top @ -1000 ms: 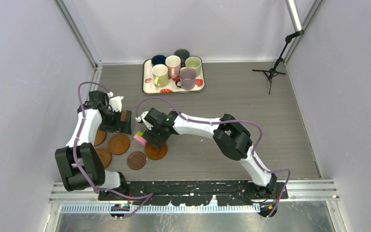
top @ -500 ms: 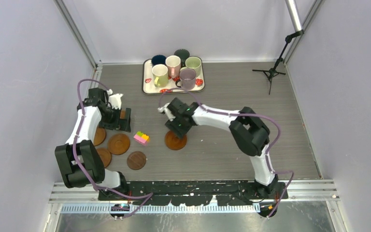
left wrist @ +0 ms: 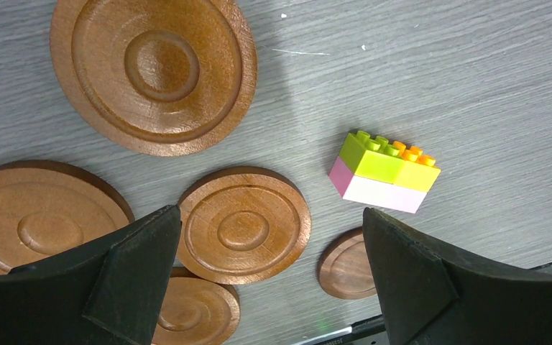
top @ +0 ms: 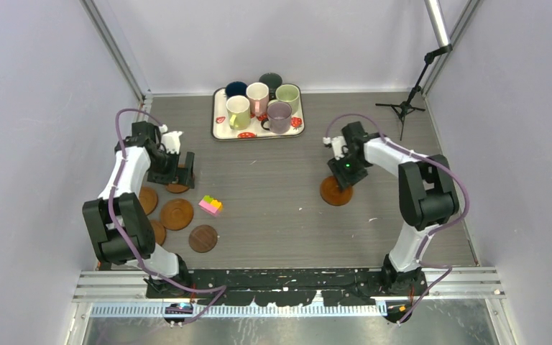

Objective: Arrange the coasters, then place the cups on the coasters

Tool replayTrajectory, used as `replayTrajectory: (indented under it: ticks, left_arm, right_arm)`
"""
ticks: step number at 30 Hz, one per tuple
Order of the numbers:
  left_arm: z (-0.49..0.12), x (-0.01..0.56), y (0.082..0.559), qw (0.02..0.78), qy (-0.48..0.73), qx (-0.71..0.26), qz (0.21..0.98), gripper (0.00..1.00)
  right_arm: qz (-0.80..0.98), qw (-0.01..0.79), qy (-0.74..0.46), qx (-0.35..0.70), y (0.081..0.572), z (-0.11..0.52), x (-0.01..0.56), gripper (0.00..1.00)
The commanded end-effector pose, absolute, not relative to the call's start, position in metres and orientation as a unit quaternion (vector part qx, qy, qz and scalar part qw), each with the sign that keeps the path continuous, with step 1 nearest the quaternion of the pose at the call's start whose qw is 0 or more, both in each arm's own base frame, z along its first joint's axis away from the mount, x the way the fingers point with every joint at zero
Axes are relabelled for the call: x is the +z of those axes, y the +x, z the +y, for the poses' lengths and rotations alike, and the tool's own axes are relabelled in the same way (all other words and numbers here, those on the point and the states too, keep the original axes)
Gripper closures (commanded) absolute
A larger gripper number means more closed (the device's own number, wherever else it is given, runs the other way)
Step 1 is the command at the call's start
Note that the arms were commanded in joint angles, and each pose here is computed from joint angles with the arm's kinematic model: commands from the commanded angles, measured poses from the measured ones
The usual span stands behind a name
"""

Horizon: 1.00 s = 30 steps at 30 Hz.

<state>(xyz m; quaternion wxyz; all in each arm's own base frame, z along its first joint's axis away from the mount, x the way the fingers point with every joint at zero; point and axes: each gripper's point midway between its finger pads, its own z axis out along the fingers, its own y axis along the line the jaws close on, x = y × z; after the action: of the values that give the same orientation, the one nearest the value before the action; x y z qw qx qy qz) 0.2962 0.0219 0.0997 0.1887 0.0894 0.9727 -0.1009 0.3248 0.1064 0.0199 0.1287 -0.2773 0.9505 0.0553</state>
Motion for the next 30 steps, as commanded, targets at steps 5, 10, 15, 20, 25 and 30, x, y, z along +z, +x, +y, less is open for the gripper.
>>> replayTrajectory:
  ticks: [5,10,15,20,25,30]
  left_arm:
    - [0.023,0.104,0.313,0.190,0.104,-0.101,0.971,0.00]
    - [0.026,0.100,0.316,0.182,0.109,-0.097,0.972,0.00]
    - [0.035,0.092,0.320,0.171,0.119,-0.081,0.975,0.00]
    - [0.042,0.083,0.325,0.154,0.122,-0.079,0.977,0.00]
    - [0.055,0.074,0.330,0.142,0.115,-0.088,0.979,0.02]
    - [0.071,0.069,0.335,0.143,0.113,-0.071,0.981,0.03]
  right_arm:
    - [0.963,0.108,-0.242,0.042,0.310,-0.002,0.032,0.48]
    - [0.974,0.116,-0.190,0.037,0.319,-0.057,0.036,0.48]
    - [0.980,0.117,-0.161,0.028,0.323,-0.097,0.038,0.48]
    - [0.980,0.129,-0.148,0.018,0.329,-0.116,0.046,0.47]
    - [0.978,0.144,-0.142,0.051,0.331,-0.103,0.060,0.43]
    - [0.974,0.148,-0.152,0.083,0.324,-0.079,0.068,0.25]
